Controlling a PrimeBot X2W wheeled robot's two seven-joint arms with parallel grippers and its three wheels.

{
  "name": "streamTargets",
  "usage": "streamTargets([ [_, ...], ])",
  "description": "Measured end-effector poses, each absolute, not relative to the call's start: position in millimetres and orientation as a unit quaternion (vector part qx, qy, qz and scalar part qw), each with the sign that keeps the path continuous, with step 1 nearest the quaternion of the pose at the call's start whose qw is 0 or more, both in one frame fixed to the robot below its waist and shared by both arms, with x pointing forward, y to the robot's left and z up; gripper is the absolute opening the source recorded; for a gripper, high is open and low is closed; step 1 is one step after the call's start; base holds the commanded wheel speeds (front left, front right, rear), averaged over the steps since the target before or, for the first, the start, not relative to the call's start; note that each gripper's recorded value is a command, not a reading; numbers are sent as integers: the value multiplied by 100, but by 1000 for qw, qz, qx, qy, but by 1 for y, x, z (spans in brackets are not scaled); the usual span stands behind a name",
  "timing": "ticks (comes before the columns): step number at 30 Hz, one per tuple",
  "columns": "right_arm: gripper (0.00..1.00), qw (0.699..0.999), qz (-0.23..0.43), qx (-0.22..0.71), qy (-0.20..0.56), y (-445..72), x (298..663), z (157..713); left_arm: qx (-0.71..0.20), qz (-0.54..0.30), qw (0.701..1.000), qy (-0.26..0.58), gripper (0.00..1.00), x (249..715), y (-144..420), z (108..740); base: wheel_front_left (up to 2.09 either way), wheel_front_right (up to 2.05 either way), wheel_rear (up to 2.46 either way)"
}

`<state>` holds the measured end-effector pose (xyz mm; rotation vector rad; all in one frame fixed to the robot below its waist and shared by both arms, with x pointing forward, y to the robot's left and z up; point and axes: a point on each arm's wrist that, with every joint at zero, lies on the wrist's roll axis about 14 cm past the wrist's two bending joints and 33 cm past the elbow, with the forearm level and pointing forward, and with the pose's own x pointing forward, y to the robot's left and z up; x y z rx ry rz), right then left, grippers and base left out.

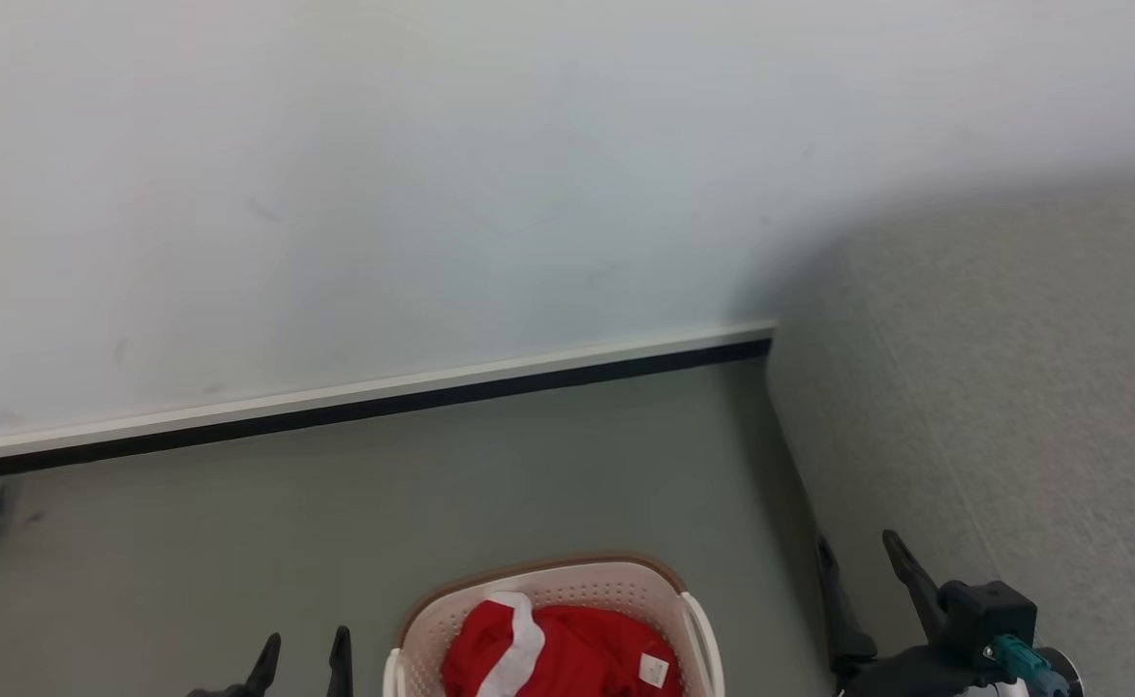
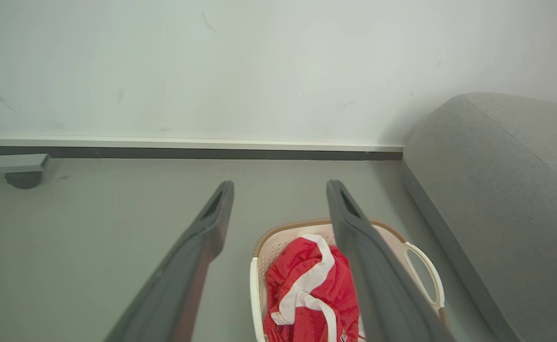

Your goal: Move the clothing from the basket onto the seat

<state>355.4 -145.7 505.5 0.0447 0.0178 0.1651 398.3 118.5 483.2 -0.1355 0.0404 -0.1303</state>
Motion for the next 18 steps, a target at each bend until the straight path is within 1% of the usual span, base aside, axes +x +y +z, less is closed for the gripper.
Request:
streamTargets([
  [2,100,997,78,22,10,-149,354,505,-70,-72,995,30,100,401,112,478,0,0,0],
  [9,100,999,32,23,8,-178,352,504,-66,-151,981,99,100,426,53,445,0,0,0],
  [14,100,999,0,32,24,-197,350,489,-39,-198,966,160,100,446,18,411,0,0,0],
  [18,100,998,-23,44,43,-210,350,472,3,-215,951,224,100,461,7,371,0,0,0],
])
